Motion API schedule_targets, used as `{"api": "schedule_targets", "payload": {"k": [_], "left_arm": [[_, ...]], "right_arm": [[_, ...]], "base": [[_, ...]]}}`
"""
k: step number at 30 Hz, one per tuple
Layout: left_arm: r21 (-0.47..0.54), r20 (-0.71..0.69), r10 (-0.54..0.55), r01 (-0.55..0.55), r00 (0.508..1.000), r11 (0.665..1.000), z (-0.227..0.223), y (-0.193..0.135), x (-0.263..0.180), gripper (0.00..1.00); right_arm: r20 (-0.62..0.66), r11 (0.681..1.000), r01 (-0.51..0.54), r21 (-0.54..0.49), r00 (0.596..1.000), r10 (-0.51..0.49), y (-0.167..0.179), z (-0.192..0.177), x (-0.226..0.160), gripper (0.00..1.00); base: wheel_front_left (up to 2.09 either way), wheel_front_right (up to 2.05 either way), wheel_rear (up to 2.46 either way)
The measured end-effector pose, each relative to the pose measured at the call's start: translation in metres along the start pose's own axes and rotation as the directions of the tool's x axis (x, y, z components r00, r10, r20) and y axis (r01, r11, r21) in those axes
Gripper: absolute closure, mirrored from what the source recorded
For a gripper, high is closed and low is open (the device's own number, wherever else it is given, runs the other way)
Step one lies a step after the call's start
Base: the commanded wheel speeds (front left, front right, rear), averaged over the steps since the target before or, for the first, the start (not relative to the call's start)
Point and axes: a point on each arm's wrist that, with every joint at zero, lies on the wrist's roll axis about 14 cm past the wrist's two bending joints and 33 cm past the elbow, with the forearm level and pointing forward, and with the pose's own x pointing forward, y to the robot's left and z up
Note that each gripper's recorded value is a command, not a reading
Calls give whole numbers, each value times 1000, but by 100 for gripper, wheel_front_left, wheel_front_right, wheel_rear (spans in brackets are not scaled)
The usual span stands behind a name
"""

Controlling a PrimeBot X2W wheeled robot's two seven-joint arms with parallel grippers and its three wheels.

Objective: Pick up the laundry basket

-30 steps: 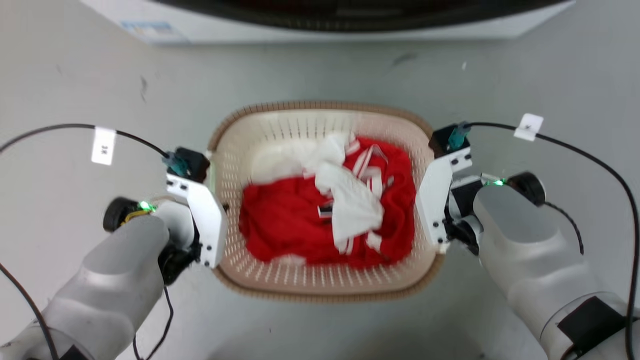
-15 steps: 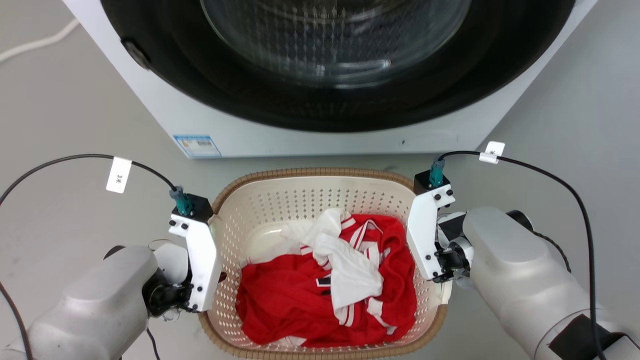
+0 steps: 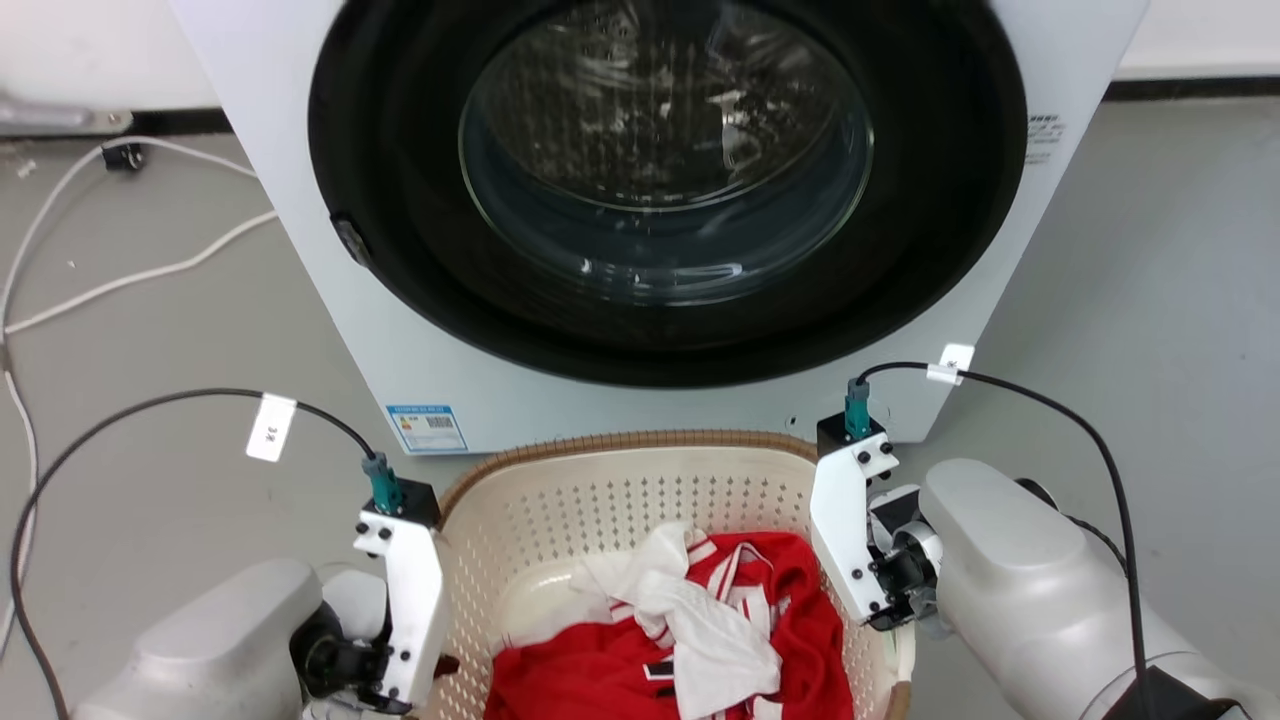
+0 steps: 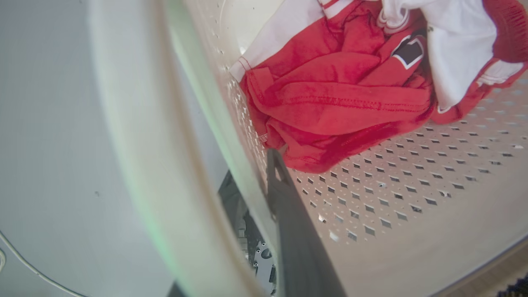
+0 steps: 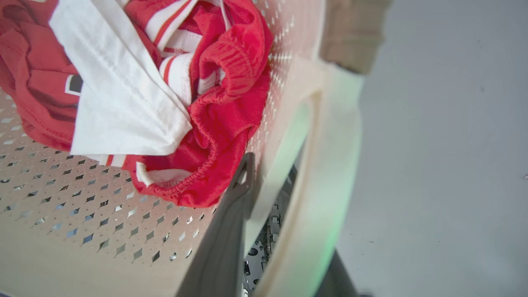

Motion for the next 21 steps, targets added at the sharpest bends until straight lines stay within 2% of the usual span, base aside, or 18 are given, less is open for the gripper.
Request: {"api": "schedule_targets", "payload": {"k": [6,9,21], "left_arm": [[6,1,-3,3,1000,1000,-6,-8,-10,100],[2,-14,-5,5,1000,1000,-8,-9,-9,100],[-18,-12,-2,2,1000,1000,-9,-9,-11,100]], "right_arm": [[4,1000,1,15,1000,-1,3,-3,-14,100],[-13,999,-23,45,1000,23,6,-6,-13,100],[-18,998,-23,60,1000,24,7,-10,-15,100]], "base": [[0,0,0],[0,0,0],[0,0,0]]}}
